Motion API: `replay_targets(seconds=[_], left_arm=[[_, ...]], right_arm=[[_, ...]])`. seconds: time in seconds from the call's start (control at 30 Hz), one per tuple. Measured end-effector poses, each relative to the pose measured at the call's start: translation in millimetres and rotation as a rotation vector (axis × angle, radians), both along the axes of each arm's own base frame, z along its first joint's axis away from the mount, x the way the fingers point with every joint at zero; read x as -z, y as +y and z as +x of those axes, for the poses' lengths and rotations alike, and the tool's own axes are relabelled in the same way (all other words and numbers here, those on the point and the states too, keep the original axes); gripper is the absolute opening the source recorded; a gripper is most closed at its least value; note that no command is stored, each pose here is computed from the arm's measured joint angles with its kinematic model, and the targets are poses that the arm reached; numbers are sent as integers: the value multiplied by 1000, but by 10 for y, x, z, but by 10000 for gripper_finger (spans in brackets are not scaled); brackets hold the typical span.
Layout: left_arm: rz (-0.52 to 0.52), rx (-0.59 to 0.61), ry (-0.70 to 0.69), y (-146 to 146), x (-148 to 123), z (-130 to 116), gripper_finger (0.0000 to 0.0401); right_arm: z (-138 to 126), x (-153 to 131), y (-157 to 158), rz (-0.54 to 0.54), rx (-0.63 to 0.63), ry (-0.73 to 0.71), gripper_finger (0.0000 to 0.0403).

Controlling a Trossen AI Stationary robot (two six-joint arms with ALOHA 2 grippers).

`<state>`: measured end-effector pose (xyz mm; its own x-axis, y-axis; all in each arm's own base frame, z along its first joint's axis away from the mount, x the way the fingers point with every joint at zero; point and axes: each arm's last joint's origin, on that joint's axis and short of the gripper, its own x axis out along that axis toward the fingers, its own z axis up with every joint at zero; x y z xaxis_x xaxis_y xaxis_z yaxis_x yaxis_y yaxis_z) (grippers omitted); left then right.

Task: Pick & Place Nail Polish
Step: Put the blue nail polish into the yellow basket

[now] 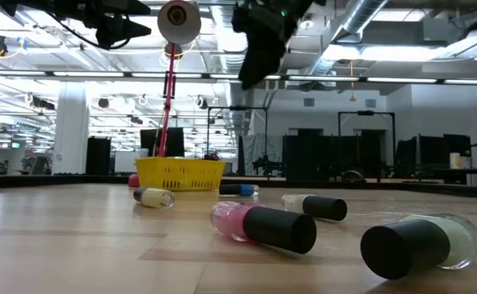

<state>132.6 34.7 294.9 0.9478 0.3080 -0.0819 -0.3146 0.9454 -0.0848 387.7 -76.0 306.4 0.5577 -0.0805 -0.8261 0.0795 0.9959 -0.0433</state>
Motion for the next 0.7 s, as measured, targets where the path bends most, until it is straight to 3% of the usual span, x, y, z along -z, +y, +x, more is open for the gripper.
replay_targets(seconds=[0.2,0.33,0.7], left_arm=[[3,0,1,0,0,1,259],[3,0,1,0,0,0,259],[3,0,2,0,1,1,259]], right_arm=[[-13,644,239,10,-43,-12,234],[-3,932,339,-8,-75,-111,234],[-103,1255,371,-41,-113,-153,234]])
